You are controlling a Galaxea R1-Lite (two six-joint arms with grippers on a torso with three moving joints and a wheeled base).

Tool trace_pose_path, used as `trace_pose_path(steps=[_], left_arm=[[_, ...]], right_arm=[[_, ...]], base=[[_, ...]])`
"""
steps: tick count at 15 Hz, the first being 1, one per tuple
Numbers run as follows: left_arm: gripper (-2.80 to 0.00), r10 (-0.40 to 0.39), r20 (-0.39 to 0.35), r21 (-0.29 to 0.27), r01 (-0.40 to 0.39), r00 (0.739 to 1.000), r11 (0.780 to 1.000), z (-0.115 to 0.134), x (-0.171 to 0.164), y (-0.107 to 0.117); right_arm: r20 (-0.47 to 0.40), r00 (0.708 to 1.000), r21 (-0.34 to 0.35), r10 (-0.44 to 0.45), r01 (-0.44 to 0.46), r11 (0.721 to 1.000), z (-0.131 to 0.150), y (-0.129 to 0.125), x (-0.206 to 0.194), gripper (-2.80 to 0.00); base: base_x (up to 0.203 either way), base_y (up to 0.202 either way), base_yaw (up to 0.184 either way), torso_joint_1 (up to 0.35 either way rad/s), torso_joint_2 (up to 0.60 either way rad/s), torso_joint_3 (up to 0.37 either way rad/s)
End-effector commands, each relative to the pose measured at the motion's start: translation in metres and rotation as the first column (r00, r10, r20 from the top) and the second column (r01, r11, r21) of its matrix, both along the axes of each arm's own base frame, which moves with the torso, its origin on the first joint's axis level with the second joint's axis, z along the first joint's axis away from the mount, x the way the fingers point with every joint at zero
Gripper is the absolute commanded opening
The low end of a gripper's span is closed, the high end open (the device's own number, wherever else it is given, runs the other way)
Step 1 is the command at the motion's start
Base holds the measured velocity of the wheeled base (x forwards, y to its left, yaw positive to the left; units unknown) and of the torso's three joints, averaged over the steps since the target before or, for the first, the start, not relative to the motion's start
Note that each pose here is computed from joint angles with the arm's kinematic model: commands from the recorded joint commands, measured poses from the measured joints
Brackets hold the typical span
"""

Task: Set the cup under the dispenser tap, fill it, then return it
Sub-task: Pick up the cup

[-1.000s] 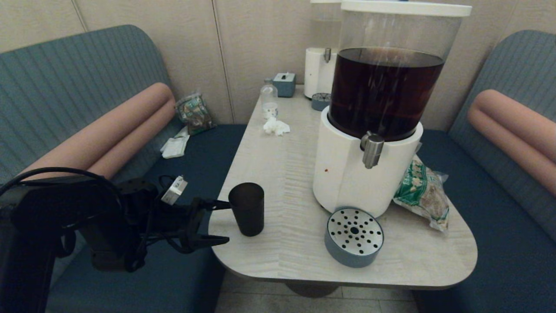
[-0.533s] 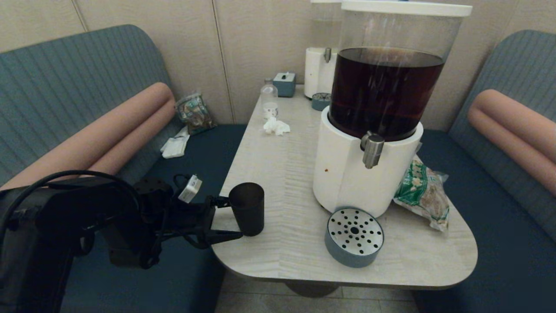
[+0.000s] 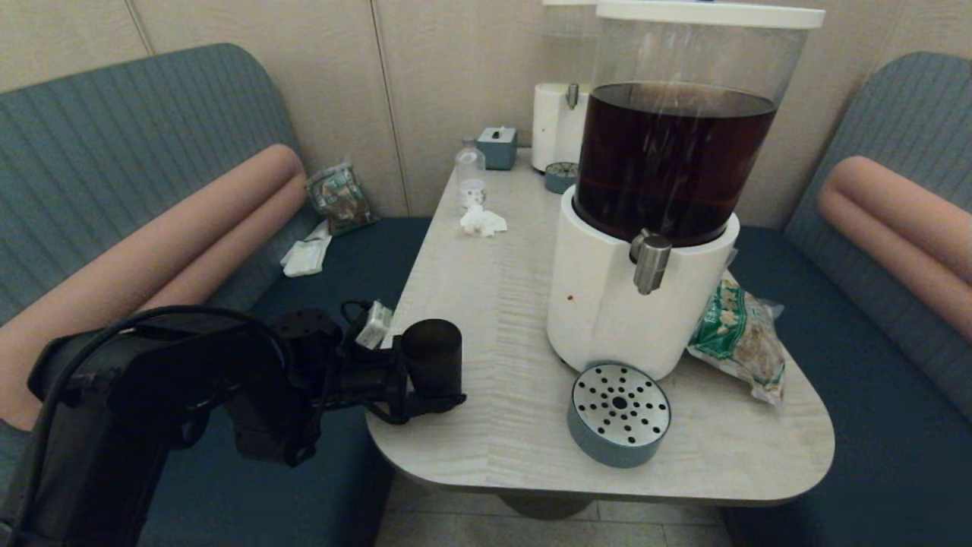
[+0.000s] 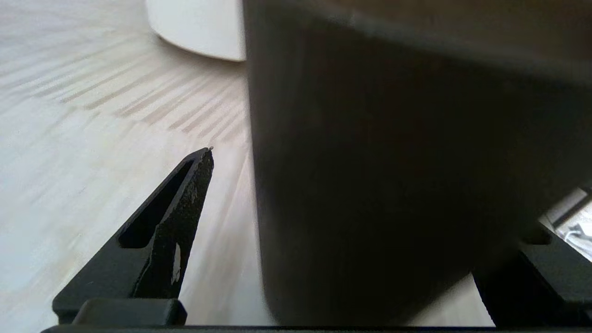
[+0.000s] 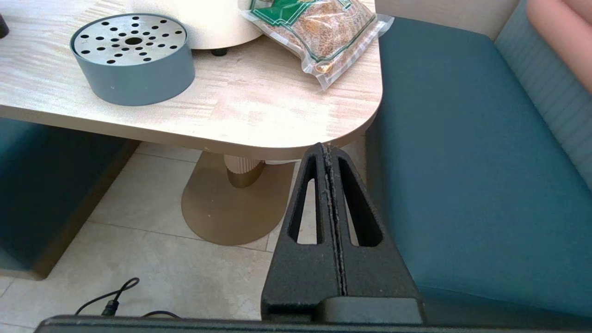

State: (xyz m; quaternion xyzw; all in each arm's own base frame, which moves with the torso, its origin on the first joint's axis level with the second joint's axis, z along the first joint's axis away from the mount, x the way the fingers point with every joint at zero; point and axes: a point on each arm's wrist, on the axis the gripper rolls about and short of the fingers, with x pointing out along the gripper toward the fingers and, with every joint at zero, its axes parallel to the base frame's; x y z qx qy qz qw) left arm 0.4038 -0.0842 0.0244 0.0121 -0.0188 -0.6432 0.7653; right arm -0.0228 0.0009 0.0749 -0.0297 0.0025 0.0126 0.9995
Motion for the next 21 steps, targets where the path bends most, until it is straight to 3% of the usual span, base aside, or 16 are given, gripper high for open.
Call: trace_pose_path(steps=[1, 3, 4, 12, 16, 18, 21], left_arm=[[0.00, -0.010, 0.014, -0.006, 0.010, 1.000, 1.000, 0.005, 0.001, -0.003], [0.00, -0.007, 0.035, -0.010, 0.008, 0.999, 1.000, 0.009, 0.005, -0.004], [-2.80, -0.008, 0.031, -0.010, 0.009, 0.999, 1.000, 0.009, 0.005, -0.004], [-2.80, -0.012, 0.006, -0.004, 0.012, 1.000, 1.000, 0.018, -0.013, -0.001], [-2.80, -0.027, 0.071, -0.016, 0.028, 0.997, 0.999, 0.056, -0.029, -0.004], [-2.80, -0.083, 0.091, -0.025, 0.086, 0.992, 0.996, 0.072, -0.039, -0.025], [-2.80, -0.095, 0.071, -0.056, 0.099, 0.993, 0.994, 0.078, -0.046, -0.065]], right_arm=[[0.000, 1.000, -0.001, 0.000, 0.000, 1.000, 0.000, 0.000, 0.000, -2.80], [0.000, 1.000, 0.000, 0.001, -0.001, 1.000, 0.000, 0.000, 0.000, -2.80], [0.000, 1.000, -0.002, 0.000, 0.000, 1.000, 0.000, 0.000, 0.000, -2.80], [0.000, 1.000, -0.002, 0.001, -0.001, 1.000, 0.000, 0.000, 0.000, -2.80], [0.000, 1.000, -0.002, 0.001, -0.001, 1.000, 0.000, 0.000, 0.000, -2.80], [0.000, 1.000, 0.000, 0.001, -0.001, 1.000, 0.000, 0.000, 0.000, -2.80], [0.000, 1.000, -0.002, 0.001, -0.001, 1.000, 0.000, 0.000, 0.000, -2.80]], base=[[0.000, 0.000, 0.000, 0.000, 0.00, 0.000], [0.000, 0.000, 0.000, 0.000, 0.00, 0.000], [0.000, 0.000, 0.000, 0.000, 0.00, 0.000], [0.000, 0.000, 0.000, 0.000, 0.00, 0.000], [0.000, 0.000, 0.000, 0.000, 0.00, 0.000], [0.000, 0.000, 0.000, 0.000, 0.00, 0.000], [0.000, 0.000, 0.000, 0.000, 0.00, 0.000]])
